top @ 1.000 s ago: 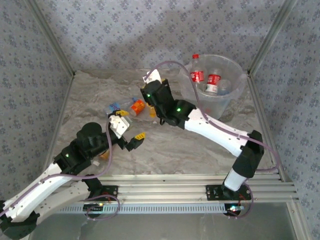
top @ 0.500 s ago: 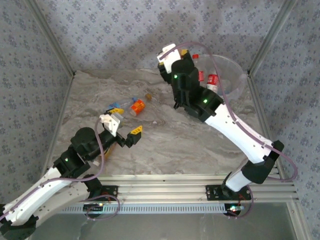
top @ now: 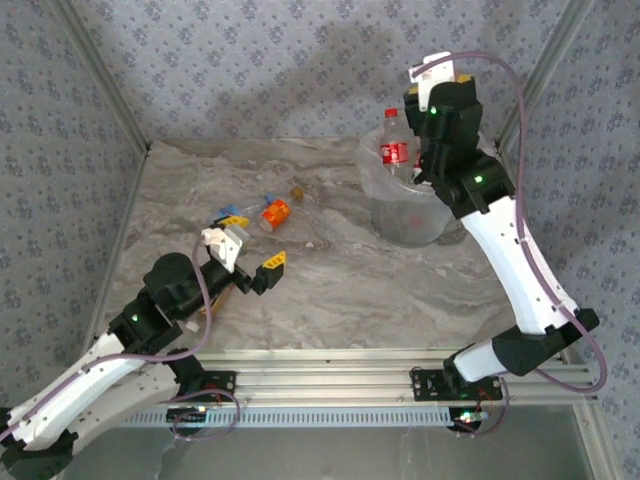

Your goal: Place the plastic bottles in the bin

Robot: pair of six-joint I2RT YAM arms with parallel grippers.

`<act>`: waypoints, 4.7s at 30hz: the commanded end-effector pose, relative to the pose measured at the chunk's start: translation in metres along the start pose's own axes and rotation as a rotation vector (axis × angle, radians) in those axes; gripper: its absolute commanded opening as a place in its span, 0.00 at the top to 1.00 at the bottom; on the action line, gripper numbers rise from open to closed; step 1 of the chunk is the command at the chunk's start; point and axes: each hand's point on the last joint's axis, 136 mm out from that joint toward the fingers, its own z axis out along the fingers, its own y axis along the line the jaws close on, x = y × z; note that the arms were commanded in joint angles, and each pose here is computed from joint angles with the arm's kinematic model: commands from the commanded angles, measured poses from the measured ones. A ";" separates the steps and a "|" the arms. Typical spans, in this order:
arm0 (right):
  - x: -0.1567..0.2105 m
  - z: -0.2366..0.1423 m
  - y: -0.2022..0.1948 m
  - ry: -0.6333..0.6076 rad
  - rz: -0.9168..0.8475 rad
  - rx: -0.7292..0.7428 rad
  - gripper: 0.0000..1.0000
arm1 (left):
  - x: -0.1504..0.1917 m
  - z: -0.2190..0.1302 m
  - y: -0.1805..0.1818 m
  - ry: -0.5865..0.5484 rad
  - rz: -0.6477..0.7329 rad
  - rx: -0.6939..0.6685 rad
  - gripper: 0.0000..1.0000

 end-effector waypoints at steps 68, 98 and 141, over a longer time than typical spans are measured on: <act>0.173 -0.184 0.115 0.437 0.627 -1.065 0.00 | 0.187 0.156 0.132 1.108 -0.214 -0.295 0.04; 0.176 -0.191 0.112 0.437 0.641 -1.068 0.00 | 0.272 0.186 0.170 1.293 -0.159 -0.420 0.37; 0.116 -0.126 0.164 0.471 0.938 -1.088 0.04 | 0.017 0.134 -0.074 0.418 -0.419 0.552 0.54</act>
